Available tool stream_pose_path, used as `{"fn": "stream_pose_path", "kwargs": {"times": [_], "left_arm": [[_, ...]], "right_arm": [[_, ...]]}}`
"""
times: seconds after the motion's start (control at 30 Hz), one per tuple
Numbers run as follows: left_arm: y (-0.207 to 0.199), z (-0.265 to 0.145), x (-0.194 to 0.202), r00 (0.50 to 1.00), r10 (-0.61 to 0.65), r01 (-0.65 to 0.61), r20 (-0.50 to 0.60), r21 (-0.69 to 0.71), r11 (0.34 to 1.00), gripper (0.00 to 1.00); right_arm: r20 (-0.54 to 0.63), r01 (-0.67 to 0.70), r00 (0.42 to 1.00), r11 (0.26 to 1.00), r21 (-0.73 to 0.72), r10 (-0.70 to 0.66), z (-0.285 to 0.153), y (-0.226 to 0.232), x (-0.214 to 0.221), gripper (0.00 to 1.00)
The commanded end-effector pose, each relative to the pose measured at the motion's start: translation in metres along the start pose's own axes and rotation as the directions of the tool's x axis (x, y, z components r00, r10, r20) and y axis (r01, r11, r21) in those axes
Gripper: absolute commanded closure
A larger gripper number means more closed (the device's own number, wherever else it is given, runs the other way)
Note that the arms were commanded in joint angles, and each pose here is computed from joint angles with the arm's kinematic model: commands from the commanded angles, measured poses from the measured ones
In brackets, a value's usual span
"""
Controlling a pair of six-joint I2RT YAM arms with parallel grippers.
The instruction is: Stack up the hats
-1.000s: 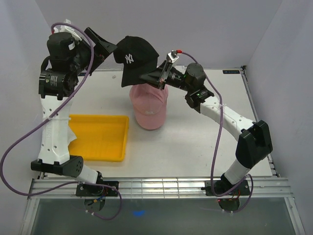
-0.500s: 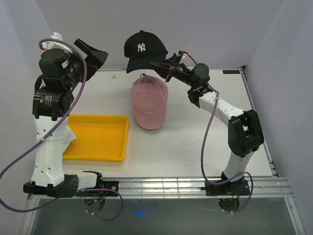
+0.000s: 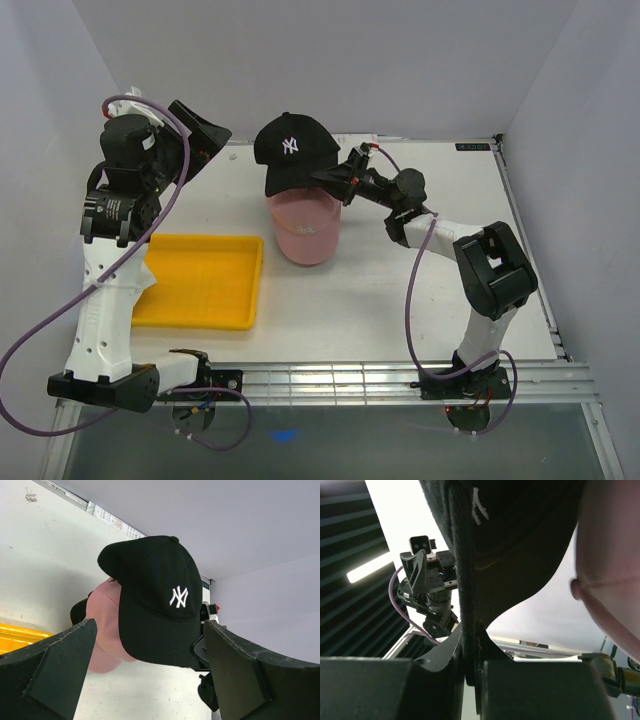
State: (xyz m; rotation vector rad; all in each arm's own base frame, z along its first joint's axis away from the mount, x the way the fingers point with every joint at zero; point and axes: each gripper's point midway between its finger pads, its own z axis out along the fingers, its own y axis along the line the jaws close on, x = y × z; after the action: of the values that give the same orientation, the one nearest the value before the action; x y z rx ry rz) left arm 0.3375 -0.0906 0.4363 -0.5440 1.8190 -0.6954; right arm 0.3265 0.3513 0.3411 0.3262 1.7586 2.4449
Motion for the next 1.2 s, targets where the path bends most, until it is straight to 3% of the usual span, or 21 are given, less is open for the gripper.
{"fn": "stream_pose_path", "kwargs": {"times": [0.0, 0.73, 1.17], "left_arm": [[-0.007, -0.012, -0.002, 1.0, 0.014, -0.015, 0.023, 0.045, 0.999, 0.03], [0.009, -0.004, 0.02, 0.999, 0.021, -0.02, -0.039, 0.028, 0.999, 0.05], [0.03, 0.008, 0.048, 0.992, 0.034, -0.034, -0.119, -0.002, 0.999, 0.08]], "right_arm": [[-0.09, 0.051, 0.994, 0.986, -0.156, -0.066, -0.015, 0.039, 0.032, 0.92], [-0.106, 0.104, 0.988, 0.99, -0.099, -0.114, -0.05, -0.01, 0.055, 0.92], [-0.076, 0.005, 0.997, 1.0, -0.023, -0.006, -0.073, -0.06, 0.055, 0.92]]}}
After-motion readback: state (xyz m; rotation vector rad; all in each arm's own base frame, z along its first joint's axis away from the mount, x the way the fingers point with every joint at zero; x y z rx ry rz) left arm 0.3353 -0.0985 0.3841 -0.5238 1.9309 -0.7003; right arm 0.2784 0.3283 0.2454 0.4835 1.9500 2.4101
